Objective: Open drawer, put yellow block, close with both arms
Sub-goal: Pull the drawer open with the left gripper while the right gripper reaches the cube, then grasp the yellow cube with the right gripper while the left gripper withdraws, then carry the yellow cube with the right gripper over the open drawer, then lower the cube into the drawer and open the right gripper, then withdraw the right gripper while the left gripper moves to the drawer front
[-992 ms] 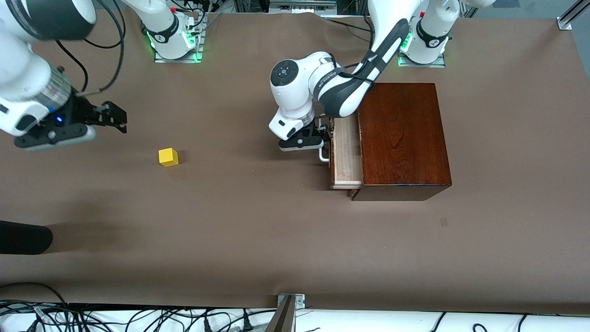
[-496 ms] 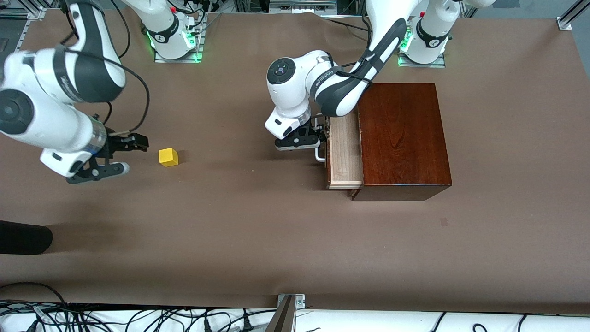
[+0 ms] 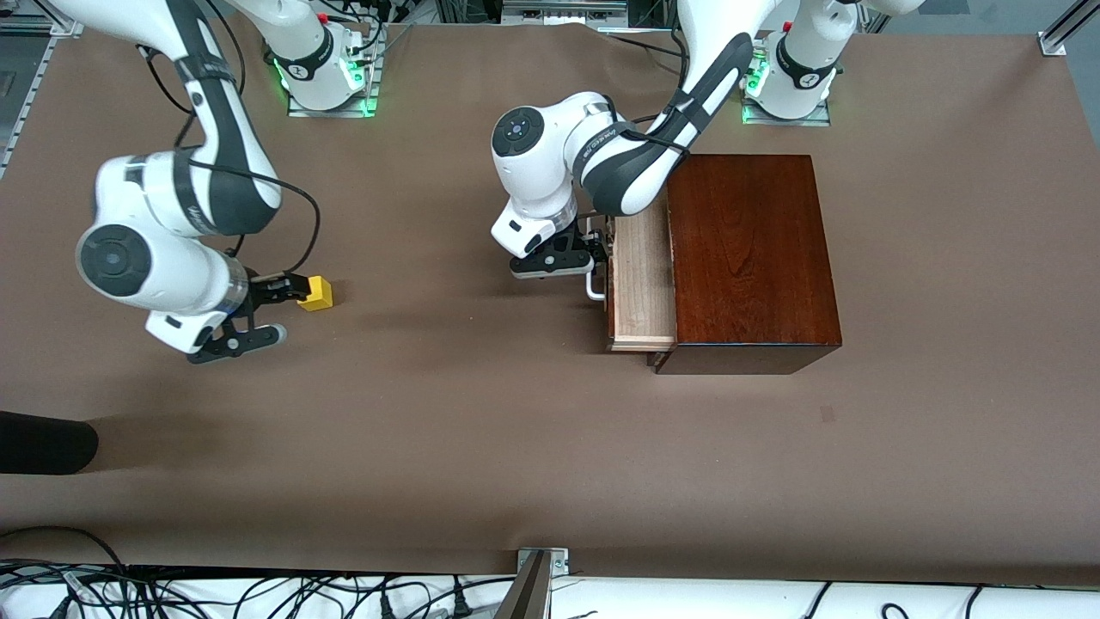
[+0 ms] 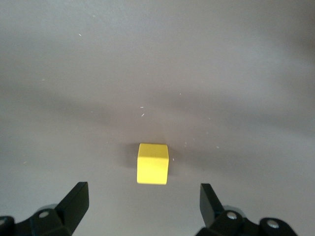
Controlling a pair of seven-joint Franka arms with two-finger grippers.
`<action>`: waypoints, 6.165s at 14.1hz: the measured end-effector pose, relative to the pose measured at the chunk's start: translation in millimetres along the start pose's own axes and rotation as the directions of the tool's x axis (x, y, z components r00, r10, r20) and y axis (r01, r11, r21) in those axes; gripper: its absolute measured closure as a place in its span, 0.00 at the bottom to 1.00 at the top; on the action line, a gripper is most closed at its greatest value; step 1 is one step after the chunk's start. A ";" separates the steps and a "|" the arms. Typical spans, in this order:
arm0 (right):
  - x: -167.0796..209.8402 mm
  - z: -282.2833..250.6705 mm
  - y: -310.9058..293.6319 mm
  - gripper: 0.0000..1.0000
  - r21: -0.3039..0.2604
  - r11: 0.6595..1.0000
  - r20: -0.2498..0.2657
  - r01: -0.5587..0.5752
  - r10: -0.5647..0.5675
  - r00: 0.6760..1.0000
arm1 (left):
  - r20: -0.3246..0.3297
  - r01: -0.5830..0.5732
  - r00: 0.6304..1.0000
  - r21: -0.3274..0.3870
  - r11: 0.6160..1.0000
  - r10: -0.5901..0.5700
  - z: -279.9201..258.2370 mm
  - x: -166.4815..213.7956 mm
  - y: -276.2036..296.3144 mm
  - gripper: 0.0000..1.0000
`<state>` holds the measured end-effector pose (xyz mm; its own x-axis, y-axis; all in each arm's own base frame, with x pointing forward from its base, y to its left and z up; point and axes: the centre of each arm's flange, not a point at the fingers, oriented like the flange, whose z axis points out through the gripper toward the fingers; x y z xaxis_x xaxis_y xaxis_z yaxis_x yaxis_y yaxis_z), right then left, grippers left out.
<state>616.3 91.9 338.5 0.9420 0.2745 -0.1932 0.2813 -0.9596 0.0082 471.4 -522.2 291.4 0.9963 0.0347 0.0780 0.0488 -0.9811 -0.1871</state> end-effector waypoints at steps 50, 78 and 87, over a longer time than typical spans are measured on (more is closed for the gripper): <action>-53.4 -45.4 -598.0 0.45 -0.247 0.504 -0.194 0.828 -0.862 0.467 | 0.012 -0.107 0.994 -0.157 0.982 0.110 -156.1 125.4 -542.1 0.00; -8.0 -95.4 -549.2 0.00 -0.323 0.526 -0.246 0.787 -0.849 0.467 | 0.103 -0.212 0.965 -0.225 0.951 0.240 -172.2 108.8 -509.1 0.00; 50.4 -252.3 -183.7 0.00 0.012 0.871 -0.412 0.492 -0.444 0.796 | 0.081 -0.688 0.561 -0.508 0.518 0.824 -148.0 67.2 -397.7 0.00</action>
<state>658.3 297.8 574.8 0.7002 0.6698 0.2470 0.7059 -0.7012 -0.0998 508.5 -157.8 516.0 0.6048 -0.7735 -0.1896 -0.6959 -0.6290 0.3465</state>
